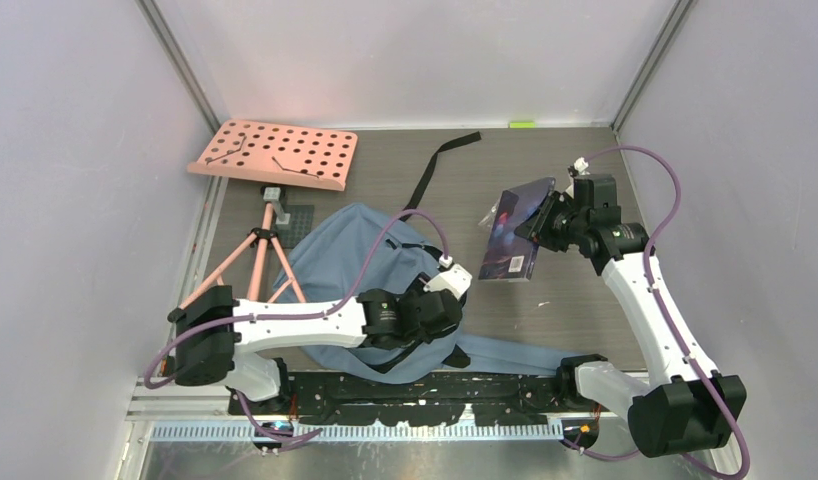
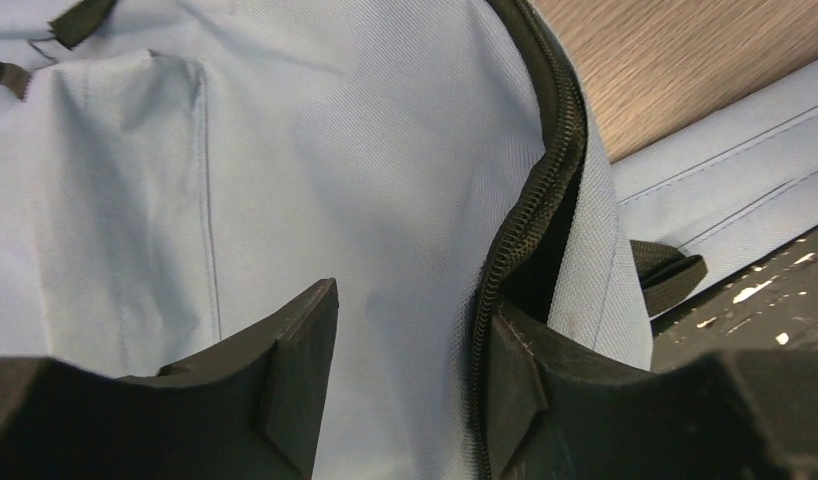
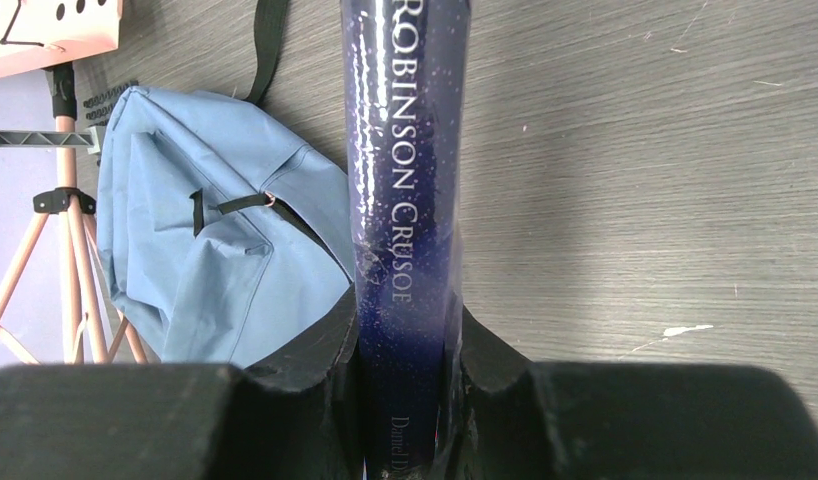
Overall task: Pack the student bag
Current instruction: Pick up the book from the center of the board, then place the book in the student bag.
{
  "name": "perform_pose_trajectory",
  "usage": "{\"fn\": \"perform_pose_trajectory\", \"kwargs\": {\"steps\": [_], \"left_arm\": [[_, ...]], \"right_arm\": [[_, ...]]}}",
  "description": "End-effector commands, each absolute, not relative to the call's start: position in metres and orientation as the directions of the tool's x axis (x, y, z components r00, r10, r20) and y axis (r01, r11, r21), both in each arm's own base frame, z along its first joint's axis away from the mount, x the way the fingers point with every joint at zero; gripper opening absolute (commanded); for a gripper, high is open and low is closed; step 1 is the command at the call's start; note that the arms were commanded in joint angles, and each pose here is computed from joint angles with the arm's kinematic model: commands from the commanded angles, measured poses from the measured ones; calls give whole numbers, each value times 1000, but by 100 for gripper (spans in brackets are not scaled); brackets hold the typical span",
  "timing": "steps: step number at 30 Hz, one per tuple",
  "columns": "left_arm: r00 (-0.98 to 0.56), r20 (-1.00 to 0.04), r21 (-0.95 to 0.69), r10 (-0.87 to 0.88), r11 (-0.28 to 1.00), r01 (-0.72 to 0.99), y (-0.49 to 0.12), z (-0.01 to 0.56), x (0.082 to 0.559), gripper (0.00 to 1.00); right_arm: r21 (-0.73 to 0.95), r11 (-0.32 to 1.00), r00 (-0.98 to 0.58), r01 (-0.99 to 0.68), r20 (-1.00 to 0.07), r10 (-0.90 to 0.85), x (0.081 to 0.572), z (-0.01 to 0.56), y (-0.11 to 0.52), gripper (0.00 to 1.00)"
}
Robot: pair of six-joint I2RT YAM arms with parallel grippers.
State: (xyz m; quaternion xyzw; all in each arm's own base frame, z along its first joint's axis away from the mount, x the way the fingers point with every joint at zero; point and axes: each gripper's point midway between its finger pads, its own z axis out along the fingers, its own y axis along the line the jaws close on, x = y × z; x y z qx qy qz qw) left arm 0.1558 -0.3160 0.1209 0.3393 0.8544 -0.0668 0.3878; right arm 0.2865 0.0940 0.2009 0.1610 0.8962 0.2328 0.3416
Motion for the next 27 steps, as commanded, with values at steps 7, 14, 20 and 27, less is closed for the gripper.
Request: {"fn": "perform_pose_trajectory", "kwargs": {"steps": [7, 14, 20, 27], "left_arm": [[-446, -763, 119, 467, 781, 614, -328, 149, 164, 4], [-354, -878, 61, 322, 809, 585, -305, 240, 189, 0], [-350, -909, -47, 225, 780, 624, -281, 282, 212, 0], [-394, -887, -119, 241, 704, 700, -282, 291, 231, 0]], "right_arm": [[574, 818, -644, 38, -612, 459, 298, 243, 101, 1], [677, 735, -659, -46, -573, 487, 271, 295, 122, 1], [769, 635, -731, -73, -474, 491, 242, 302, 142, 1], [862, 498, -843, -95, -336, 421, 205, 296, 170, 1]]}}
